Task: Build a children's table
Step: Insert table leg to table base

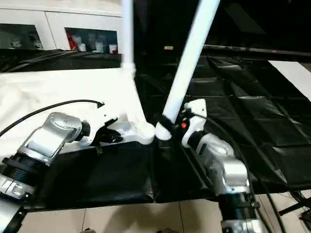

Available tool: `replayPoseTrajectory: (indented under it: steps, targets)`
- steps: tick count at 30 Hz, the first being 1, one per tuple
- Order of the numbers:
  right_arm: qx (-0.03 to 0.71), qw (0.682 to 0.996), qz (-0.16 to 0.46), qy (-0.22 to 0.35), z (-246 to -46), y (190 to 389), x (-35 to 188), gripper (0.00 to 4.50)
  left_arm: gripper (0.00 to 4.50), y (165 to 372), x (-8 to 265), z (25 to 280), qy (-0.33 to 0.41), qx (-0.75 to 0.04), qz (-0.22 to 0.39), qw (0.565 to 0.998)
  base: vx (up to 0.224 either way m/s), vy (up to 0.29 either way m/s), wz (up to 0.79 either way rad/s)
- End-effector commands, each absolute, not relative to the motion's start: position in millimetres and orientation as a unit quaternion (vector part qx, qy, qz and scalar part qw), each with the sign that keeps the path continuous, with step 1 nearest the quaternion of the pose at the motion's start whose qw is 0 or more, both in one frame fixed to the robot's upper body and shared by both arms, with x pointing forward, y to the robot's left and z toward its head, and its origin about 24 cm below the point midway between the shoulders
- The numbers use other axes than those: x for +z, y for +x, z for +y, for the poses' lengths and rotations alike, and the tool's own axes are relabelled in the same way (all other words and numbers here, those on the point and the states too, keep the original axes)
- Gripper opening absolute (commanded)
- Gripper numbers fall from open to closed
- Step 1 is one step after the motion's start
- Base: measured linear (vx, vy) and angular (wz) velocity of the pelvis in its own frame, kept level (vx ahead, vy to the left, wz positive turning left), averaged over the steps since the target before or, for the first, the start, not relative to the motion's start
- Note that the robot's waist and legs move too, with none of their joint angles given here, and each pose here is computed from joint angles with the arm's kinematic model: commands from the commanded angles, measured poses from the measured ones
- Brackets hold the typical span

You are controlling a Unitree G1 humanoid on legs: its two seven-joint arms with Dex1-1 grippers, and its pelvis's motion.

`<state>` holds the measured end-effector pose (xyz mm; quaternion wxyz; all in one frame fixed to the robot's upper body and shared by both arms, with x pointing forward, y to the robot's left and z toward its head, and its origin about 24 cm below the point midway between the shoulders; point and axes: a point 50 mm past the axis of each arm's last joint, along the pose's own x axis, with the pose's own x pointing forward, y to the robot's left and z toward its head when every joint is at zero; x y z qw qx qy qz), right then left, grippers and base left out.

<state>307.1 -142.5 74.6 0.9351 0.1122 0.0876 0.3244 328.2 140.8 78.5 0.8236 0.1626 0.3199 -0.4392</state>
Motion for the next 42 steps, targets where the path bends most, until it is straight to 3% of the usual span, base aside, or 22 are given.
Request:
replayPoseTrajectory:
  steps: [1,4,10,17,23,29,34,42]
  targets:
    - [0.326,0.934,0.091,0.112,-143.6,309.3,76.6,1.93,0.09,327.5,74.1,151.0,0.135,-0.394,0.339,0.844,0.000,0.000,0.00]
    - [0.333,0.933,0.094,0.100,-139.7,310.3,76.1,1.93,0.01,326.6,70.8,152.5,0.146,-0.386,0.331,0.849,0.000,0.000,0.00]
    - [0.342,0.931,0.093,0.085,-136.4,311.1,78.0,1.93,0.00,323.3,65.2,150.1,0.252,-0.444,0.265,0.818,0.000,0.000,0.00]
    - [0.339,0.934,0.093,0.070,-141.9,310.2,76.8,1.93,0.00,322.5,68.0,138.2,0.262,-0.502,0.192,0.801,0.000,0.000,0.00]
    - [0.344,0.934,0.073,0.071,-143.1,308.8,82.2,1.93,0.00,325.2,66.2,130.9,0.271,-0.523,0.175,0.789,0.000,0.000,0.00]
    - [0.405,0.912,0.034,0.050,-125.5,316.0,90.7,1.93,0.00,317.2,60.4,119.9,0.251,-0.588,0.191,0.745,0.000,0.000,0.00]
    - [0.412,0.906,0.045,0.083,-123.6,326.1,87.6,1.93,0.00,317.7,56.4,115.4,0.270,-0.595,0.199,0.730,0.000,0.000,0.00]
    - [0.421,0.900,0.075,0.084,-124.2,329.3,74.2,1.93,0.00,322.7,58.1,113.9,0.275,-0.590,0.202,0.732,0.000,0.000,0.00]
